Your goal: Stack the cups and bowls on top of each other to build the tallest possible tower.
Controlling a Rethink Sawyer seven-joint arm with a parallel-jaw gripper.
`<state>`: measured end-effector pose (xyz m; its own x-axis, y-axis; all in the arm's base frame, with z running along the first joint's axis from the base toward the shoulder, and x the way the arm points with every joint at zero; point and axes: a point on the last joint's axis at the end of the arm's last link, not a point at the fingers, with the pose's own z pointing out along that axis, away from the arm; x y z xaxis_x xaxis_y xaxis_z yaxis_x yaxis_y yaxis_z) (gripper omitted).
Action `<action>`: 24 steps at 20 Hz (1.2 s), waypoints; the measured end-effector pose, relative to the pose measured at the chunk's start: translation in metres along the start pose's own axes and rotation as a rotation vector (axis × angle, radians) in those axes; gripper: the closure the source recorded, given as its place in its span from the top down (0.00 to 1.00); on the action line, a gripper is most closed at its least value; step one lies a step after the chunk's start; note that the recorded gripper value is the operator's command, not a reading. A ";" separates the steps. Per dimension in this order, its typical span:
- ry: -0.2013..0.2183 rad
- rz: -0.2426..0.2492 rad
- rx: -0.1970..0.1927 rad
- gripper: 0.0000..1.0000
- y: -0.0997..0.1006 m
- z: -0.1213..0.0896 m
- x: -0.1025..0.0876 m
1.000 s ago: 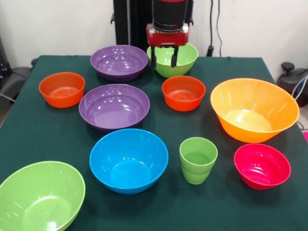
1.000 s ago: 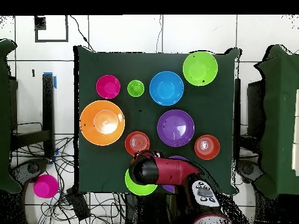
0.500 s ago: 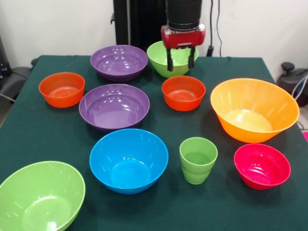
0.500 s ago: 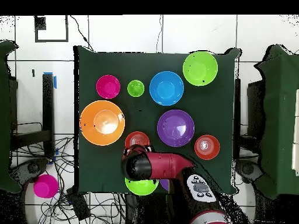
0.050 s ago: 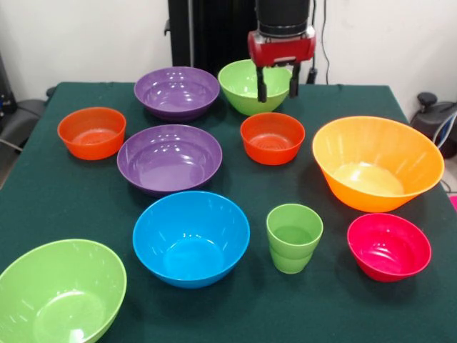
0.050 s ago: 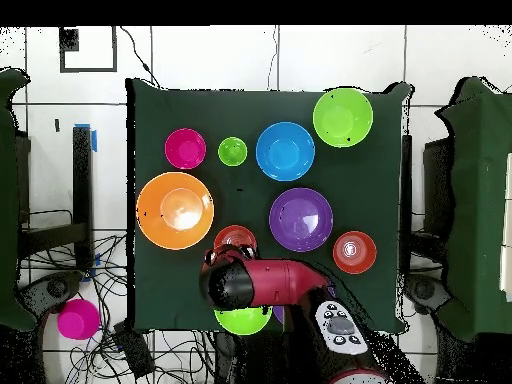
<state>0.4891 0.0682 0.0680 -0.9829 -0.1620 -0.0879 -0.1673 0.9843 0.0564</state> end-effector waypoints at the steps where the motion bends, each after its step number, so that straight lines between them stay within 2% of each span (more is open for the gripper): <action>1: -0.003 -0.004 0.001 1.00 0.002 -0.003 0.000; 9: -0.018 -0.019 0.001 1.00 0.019 -0.020 0.000; 24: 0.008 -0.009 -0.011 1.00 0.036 -0.022 0.014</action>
<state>0.4677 0.0999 0.0906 -0.9819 -0.1713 -0.0803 -0.1768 0.9820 0.0669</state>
